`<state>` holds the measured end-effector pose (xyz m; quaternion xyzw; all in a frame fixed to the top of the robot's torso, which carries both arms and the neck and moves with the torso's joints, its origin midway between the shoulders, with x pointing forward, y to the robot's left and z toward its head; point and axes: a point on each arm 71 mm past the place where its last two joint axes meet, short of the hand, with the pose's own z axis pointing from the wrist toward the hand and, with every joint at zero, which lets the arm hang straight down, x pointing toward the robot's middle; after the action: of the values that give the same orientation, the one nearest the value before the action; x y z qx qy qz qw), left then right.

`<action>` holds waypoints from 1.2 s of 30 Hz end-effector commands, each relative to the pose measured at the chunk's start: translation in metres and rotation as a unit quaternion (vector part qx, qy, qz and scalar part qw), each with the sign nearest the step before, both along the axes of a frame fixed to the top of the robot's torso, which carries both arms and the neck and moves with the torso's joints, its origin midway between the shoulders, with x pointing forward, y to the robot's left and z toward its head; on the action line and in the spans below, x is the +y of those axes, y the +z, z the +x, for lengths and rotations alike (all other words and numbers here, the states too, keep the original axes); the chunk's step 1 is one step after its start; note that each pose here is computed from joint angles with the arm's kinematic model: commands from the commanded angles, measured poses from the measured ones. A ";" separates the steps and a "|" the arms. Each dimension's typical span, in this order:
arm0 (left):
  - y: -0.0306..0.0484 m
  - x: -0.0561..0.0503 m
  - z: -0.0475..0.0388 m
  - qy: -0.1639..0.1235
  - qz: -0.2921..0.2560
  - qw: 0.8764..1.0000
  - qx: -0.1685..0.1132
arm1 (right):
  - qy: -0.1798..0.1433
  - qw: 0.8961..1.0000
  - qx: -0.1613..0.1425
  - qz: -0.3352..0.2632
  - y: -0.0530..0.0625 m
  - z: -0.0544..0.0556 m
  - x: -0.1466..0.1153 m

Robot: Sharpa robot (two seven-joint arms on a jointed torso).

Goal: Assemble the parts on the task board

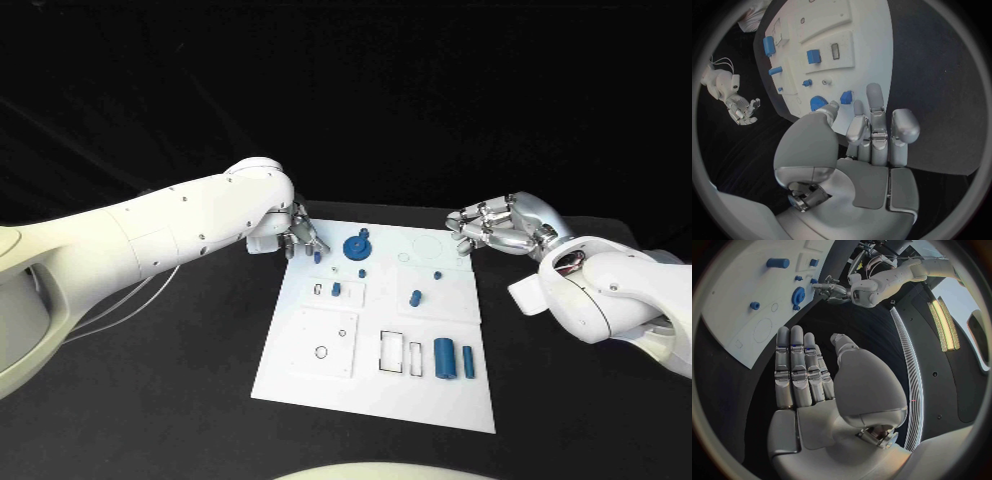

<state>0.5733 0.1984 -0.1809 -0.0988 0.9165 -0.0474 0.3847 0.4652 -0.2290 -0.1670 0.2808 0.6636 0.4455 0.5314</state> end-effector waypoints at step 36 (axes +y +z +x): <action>-0.0031 -0.006 -0.0028 -0.006 -0.020 0.999 0.025 | 0.007 1.000 0.000 0.002 -0.002 0.001 0.004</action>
<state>0.5721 0.1953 -0.1824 -0.1020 0.9207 -0.0561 0.3726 0.4660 -0.2266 -0.1694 0.2808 0.6649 0.4461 0.5292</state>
